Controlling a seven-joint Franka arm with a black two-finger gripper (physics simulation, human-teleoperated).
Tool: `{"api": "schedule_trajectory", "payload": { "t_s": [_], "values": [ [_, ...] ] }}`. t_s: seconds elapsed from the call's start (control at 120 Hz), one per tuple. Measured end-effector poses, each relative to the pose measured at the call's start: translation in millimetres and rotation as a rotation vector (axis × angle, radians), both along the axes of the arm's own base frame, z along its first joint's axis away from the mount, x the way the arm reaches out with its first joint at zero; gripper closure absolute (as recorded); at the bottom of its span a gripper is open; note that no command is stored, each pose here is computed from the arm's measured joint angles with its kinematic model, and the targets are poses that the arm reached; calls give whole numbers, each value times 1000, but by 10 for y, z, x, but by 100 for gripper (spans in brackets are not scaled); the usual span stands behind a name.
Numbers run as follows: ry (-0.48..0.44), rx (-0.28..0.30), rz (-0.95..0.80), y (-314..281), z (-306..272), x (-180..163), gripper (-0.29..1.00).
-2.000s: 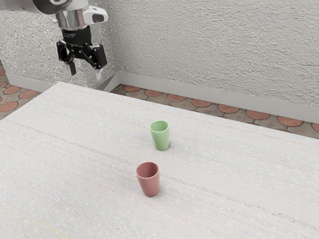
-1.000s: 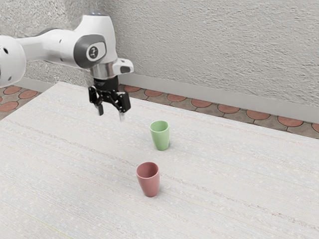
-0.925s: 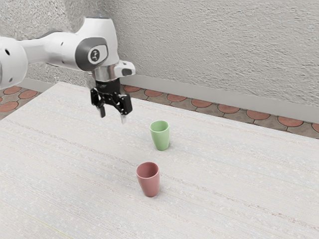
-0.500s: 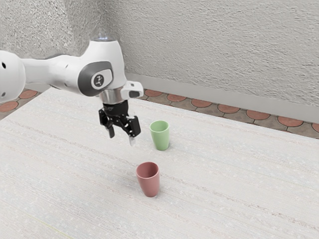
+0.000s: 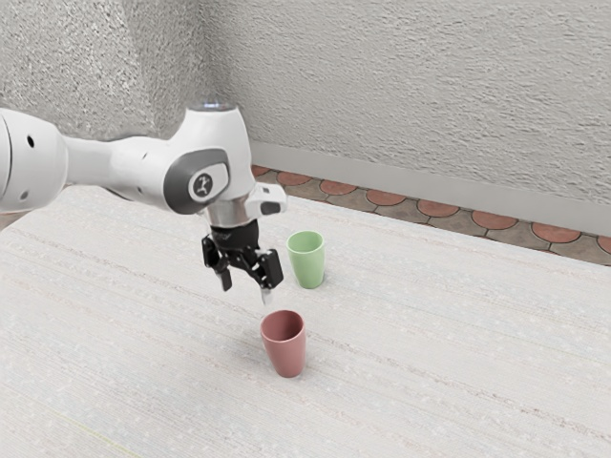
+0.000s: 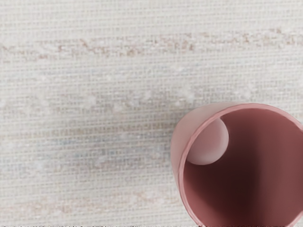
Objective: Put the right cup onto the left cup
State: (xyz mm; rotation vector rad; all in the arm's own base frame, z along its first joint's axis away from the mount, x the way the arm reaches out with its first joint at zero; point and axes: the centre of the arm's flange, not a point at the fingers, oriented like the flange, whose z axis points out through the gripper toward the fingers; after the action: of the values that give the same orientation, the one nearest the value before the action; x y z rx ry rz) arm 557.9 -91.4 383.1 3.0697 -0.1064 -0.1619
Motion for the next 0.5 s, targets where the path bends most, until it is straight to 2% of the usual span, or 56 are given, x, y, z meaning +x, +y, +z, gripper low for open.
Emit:
{"api": "schedule_trajectory", "payload": {
  "t_s": [0.5],
  "values": [
    [27, -1, 34, -124, -341, 57, 0]
  ]
}}
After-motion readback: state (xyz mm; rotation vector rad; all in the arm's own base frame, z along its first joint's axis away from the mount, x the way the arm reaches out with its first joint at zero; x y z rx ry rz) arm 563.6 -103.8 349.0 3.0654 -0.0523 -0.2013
